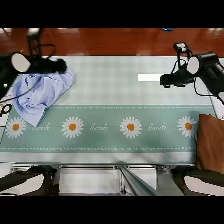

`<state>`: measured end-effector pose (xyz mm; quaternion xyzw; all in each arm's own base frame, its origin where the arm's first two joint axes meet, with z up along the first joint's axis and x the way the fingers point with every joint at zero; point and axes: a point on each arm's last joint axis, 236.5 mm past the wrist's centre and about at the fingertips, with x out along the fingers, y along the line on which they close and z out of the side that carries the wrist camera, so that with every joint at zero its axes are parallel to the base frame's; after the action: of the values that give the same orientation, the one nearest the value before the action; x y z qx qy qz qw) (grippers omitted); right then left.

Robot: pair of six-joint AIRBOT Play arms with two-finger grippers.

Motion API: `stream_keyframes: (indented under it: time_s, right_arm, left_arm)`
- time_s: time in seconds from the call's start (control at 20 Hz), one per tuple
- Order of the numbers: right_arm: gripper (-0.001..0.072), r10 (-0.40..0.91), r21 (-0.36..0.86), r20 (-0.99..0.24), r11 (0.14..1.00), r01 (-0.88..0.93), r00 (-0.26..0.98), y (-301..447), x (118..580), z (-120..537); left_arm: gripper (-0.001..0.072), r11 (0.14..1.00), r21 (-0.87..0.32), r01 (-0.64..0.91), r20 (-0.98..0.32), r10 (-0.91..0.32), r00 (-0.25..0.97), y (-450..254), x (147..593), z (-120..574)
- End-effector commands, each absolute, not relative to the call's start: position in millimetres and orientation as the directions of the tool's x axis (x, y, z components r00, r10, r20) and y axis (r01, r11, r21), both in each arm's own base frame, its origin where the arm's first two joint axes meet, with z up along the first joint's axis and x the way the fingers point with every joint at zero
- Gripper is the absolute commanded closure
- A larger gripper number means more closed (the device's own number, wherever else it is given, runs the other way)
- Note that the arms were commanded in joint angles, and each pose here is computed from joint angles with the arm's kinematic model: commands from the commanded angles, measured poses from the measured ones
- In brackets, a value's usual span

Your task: Fold the shirts.

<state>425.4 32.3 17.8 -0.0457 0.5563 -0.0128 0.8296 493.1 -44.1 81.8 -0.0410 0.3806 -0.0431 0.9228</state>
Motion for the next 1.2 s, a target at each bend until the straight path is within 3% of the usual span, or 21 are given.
stream_keyframes:
  time_s: [0.0,0.2,0.35,0.7,0.75,0.8,0.85,0.95,1.05,1.15]
  right_arm:
    - [0.0296,-0.107,-0.160,-0.927,0.979,-0.122,0.359,21.7,400.5,19.3]
    - [0.0296,-0.007,-0.046,-0.932,0.994,-0.097,0.362,40.9,373.1,11.9]
    - [0.0297,0.040,0.007,-0.929,0.996,-0.091,0.368,51.9,372.9,3.7]
    - [0.0297,0.062,0.035,-0.932,0.996,-0.080,0.358,57.1,370.4,3.5]
    - [0.0297,0.058,0.032,-0.938,0.996,-0.081,0.342,56.2,366.5,2.0]
    - [0.0298,0.051,0.024,-0.944,0.996,-0.084,0.327,54.3,363.1,1.0]
    - [0.0302,0.040,0.013,-0.948,0.996,-0.086,0.315,51.8,359.5,1.6]
    - [0.0302,0.031,-0.004,-0.943,0.995,-0.104,0.331,47.6,352.4,16.1]
    - [0.0302,-0.020,-0.067,-0.907,0.993,-0.095,0.420,31.7,350.4,49.2]
    - [0.0302,-0.082,-0.122,-0.848,0.992,-0.042,0.524,12.9,346.1,88.7]
  left_arm:
    - [0.0202,0.988,-0.059,-0.142,-0.695,0.062,0.716,50.5,506.4,74.0]
    - [0.0202,0.966,-0.043,-0.255,-0.896,0.076,0.438,94.8,460.4,-16.0]
    - [0.0202,0.965,-0.035,-0.258,-0.958,0.041,0.283,89.2,440.5,-66.7]
    - [0.0216,0.965,-0.029,-0.261,-0.985,0.017,0.169,86.0,426.8,-109.4]
    - [0.0404,0.965,-0.026,-0.259,-0.990,0.011,0.143,85.2,421.1,-108.9]
    - [0.0652,0.970,-0.023,-0.241,-0.993,0.006,0.120,85.5,417.0,-106.6]
    - [0.0687,0.973,-0.022,-0.229,-0.994,0.004,0.109,85.6,416.0,-102.6]
    - [0.0688,0.977,-0.023,-0.213,-0.995,-0.001,0.101,85.4,419.4,-81.4]
    - [0.0688,0.975,-0.063,-0.213,-0.976,-0.016,0.216,79.8,443.8,-34.0]
    - [0.0688,0.972,-0.131,-0.196,-0.911,-0.040,0.410,67.3,473.6,37.1]
